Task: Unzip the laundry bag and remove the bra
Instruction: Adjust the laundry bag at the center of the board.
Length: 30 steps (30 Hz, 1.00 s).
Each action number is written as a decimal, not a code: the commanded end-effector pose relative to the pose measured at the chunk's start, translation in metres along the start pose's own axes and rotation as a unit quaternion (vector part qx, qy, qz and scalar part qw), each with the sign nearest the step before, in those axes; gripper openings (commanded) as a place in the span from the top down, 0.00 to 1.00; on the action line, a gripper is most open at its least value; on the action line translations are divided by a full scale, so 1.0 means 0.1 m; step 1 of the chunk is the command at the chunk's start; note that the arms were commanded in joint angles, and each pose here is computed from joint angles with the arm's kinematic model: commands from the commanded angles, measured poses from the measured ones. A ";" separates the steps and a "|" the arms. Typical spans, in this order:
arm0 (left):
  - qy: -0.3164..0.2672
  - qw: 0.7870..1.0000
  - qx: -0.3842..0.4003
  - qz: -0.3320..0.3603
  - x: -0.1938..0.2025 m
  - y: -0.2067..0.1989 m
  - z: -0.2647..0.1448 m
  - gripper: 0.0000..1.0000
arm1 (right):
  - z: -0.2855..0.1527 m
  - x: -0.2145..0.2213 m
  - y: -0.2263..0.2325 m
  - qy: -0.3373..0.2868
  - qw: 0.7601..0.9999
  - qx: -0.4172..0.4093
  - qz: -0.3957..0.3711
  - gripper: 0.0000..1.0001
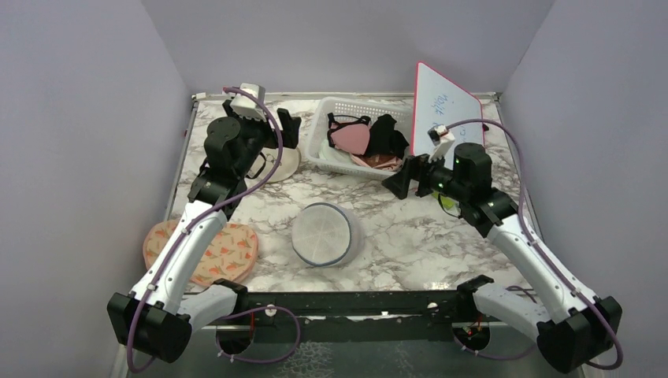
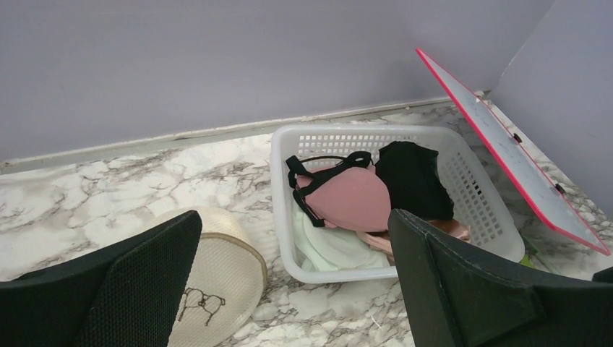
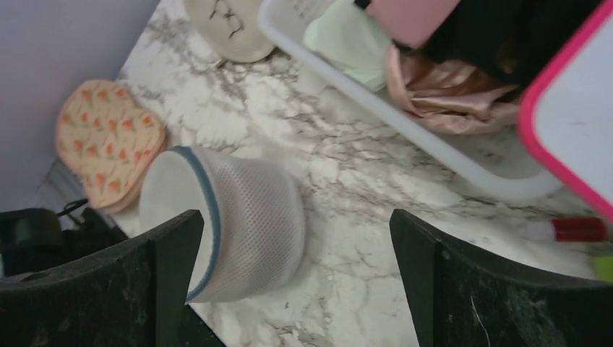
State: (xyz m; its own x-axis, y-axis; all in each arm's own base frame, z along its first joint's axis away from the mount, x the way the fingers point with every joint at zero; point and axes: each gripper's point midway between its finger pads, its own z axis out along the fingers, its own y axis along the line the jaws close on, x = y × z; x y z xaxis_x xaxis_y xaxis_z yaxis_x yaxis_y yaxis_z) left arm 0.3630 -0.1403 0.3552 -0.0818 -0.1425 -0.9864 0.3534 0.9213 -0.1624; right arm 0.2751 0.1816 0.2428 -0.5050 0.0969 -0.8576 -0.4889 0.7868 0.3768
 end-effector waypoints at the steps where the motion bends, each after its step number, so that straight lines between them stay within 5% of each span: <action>1: -0.005 1.000 0.007 -0.003 0.00 -0.03 0.02 0.01 | 0.14 0.23 0.50 0.058 0.987 -0.143 0.031 0.00; 13: 0.025 1.000 0.008 -0.010 0.15 -0.04 0.13 0.01 | 0.50 0.99 0.87 0.181 0.973 -0.141 0.019 0.01; 30: 0.082 0.995 -0.047 -0.027 0.38 0.12 0.24 0.01 | 0.90 1.32 0.88 0.217 0.969 -0.114 0.033 0.30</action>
State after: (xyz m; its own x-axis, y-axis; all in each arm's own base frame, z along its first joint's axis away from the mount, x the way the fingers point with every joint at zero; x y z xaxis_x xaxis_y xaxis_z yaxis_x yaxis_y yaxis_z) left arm 0.3839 -0.1446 0.3048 -0.2681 -0.1269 -0.9550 0.2719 0.9410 -0.2014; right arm 0.2103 0.3079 0.1187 -0.7881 -0.2260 -0.5725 -0.5707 0.6169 0.5421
